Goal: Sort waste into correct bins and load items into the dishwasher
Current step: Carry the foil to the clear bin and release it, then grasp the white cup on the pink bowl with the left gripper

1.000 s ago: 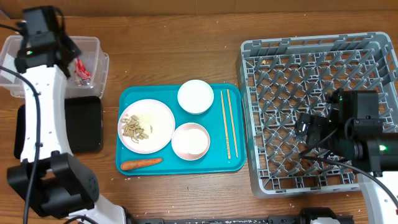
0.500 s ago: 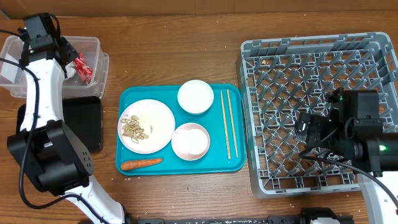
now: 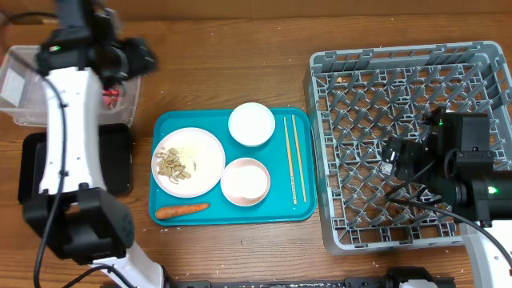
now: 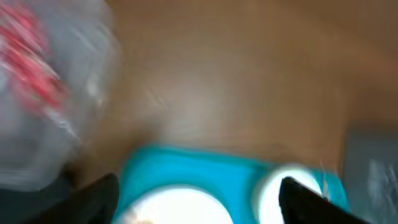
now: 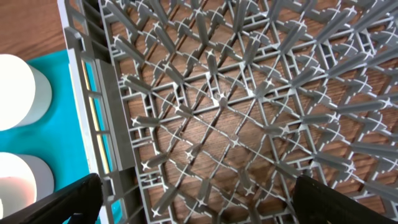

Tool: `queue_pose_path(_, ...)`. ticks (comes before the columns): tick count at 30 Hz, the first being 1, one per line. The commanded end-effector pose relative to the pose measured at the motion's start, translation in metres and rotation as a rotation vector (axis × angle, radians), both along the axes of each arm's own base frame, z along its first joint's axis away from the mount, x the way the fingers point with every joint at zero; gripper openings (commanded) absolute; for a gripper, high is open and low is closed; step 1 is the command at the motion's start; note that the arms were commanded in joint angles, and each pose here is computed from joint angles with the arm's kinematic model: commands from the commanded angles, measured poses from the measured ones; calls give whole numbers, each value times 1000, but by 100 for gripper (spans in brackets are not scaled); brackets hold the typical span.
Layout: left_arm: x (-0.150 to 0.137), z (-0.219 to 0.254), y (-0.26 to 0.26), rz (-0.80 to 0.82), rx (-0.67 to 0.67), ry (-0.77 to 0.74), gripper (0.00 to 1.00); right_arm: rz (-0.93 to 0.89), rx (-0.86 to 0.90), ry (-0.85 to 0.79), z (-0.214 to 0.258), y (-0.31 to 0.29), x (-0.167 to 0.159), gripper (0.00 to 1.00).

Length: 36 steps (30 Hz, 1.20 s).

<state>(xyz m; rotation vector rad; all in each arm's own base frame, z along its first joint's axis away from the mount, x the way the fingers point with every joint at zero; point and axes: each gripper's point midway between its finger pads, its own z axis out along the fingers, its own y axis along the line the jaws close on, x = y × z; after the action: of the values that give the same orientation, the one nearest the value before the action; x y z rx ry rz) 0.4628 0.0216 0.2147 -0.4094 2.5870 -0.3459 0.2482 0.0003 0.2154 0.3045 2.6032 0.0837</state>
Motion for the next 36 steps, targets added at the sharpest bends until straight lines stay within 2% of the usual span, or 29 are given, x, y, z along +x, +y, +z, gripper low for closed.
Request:
queue_pose_path(1, -32, -4, -68, -231, -55, 96, 88, -62, 19, -43, 12, -3, 5, 100)
queue_pose_path(5, -78, -16, -111, -358, -51, 262, 87, -76, 27, -22, 9, -3, 1, 100)
queue_pose_path(8, -111, -21, -132, -423, -31, 378, 79, -76, 25, 6, 6, -3, -5, 100)
queue_pose_path(15, -176, -28, -147, -495, 216, 602, 81, -110, -40, 73, -2, -15, -21, 100)
queue_pose_path(16, -180, -28, -151, -509, 242, 596, 77, -115, -49, 81, -3, -17, -23, 100)
queue_pose_path(23, -229, -3, -172, -558, 241, 528, 80, -114, -47, 97, -4, -17, -26, 100)
queue_pose_path(26, -237, 0, -153, -479, 288, 498, 84, -114, -47, 96, -4, -17, -26, 100)
queue_pose_path(31, -217, -13, -155, -456, 277, 376, 95, -114, -47, 93, -4, -17, -25, 100)
queue_pose_path(33, -209, -24, -161, -458, 263, 356, 94, -114, -47, 93, -4, -17, -25, 100)
queue_pose_path(36, -204, -49, -168, -465, 249, 366, 87, -114, -47, 93, -4, -17, -25, 100)
